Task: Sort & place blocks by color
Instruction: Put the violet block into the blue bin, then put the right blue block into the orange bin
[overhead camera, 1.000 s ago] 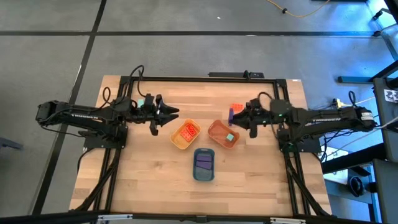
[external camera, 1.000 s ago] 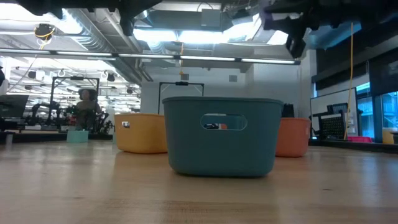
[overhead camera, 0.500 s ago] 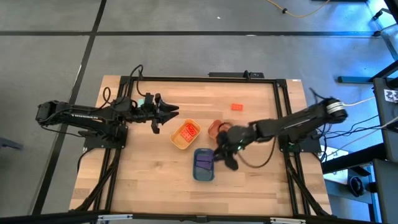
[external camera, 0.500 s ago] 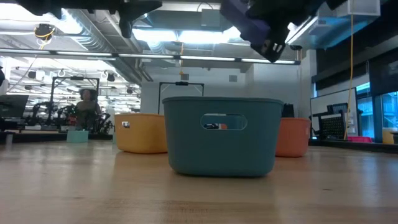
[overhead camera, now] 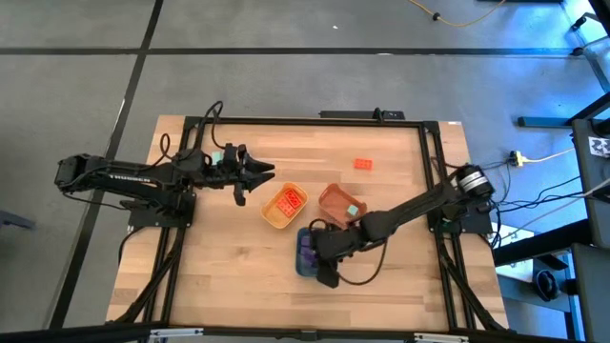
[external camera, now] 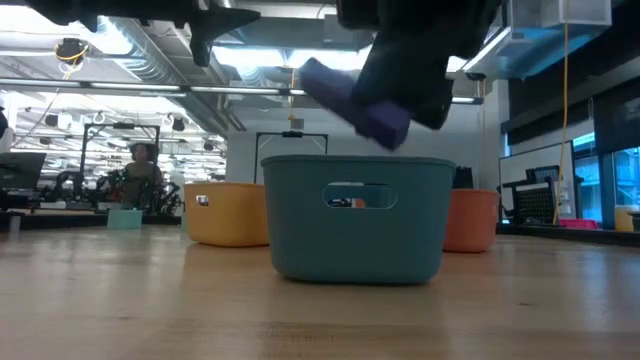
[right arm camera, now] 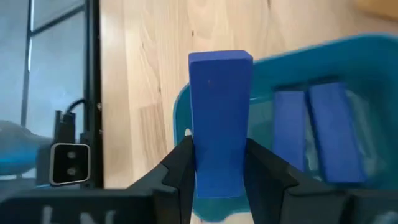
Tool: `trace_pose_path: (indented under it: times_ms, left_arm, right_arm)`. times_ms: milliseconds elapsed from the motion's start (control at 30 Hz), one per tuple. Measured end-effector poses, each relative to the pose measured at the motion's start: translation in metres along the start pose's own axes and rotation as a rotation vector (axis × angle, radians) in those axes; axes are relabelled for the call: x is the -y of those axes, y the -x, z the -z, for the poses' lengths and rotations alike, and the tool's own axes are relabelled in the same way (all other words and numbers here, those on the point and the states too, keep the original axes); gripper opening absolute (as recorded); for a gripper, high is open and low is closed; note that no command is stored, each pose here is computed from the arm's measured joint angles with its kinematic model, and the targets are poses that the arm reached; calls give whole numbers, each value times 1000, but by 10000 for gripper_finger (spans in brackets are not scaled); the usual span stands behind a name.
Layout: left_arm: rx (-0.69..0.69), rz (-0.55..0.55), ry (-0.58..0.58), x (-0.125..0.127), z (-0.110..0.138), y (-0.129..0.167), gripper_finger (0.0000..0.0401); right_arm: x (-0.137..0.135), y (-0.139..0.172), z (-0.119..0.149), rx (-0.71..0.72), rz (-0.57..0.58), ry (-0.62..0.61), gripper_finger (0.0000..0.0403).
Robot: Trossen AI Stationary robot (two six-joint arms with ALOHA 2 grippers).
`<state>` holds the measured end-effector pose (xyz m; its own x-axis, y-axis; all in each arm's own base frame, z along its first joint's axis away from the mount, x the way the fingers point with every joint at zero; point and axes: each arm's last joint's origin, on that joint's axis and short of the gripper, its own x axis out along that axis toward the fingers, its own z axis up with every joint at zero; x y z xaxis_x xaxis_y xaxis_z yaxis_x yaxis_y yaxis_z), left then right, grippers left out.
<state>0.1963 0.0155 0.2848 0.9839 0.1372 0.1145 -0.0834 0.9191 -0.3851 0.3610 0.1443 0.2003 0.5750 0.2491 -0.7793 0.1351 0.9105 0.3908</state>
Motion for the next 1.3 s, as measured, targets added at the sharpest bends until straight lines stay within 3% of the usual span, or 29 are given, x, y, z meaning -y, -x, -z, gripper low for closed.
trace_pose_path:
  times_ms: [467, 733, 933, 1067, 1200, 1300]
  left_arm:
    - [2, 1, 0, 0, 0, 0, 133]
    - [2, 1, -3, 0, 0, 0, 133]
    - [2, 0, -3, 0, 0, 0, 133]
    - [2, 1, -7, 0, 0, 0, 133]
    - [2, 0, -7, 0, 0, 0, 133]
    - [2, 1, -6, 0, 0, 0, 133]
  right_arm:
    - [10, -33, 11, -78, 60, 6, 104]
    - [10, -33, 11, -78, 56, 60, 195]
    - [11, -32, 9, -81, 58, 74, 237]
    - [9, -11, 0, -137, 50, 134, 241]
    - [11, 31, -2, -174, 110, 231, 242]
    - [21, 68, 7, -149, 164, 233, 242]
